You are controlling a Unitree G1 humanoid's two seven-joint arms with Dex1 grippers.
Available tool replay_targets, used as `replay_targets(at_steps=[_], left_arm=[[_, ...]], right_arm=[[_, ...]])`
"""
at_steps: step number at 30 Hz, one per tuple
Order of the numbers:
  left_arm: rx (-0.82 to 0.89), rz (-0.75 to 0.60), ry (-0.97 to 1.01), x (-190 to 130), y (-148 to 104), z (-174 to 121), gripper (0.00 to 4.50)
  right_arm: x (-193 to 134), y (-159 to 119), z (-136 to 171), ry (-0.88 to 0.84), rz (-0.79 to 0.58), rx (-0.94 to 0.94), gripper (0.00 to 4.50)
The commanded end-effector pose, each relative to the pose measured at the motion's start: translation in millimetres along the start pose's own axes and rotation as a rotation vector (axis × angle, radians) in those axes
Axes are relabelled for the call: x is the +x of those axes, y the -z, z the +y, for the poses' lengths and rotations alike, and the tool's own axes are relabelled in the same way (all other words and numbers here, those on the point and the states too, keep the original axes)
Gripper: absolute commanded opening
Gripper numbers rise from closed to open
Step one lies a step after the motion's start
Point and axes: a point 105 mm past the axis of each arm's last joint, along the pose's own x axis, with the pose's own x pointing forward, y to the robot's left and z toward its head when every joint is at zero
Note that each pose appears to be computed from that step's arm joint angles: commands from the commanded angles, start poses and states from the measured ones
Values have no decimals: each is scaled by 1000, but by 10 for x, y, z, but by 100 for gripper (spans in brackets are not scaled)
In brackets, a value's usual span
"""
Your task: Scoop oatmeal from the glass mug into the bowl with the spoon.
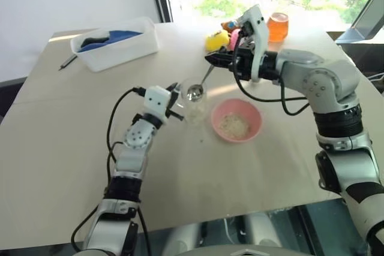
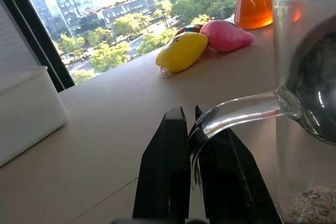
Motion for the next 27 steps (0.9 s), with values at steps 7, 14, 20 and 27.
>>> replay_targets(at_steps=[7, 14, 20, 27], left_arm=[[23, 42, 6, -65, 65, -6, 0], [7, 34, 8, -43, 57, -30, 98], [15, 44, 3, -36, 71, -23, 259], [28, 28, -7, -66, 8, 28, 259]], right_arm=[[-71, -235, -83, 70, -88, -138, 312], [-112, -252, -140, 100, -104, -139, 319], [-117, -257, -151, 106, -111, -138, 319], [-110, -272, -150, 105, -116, -140, 319]])
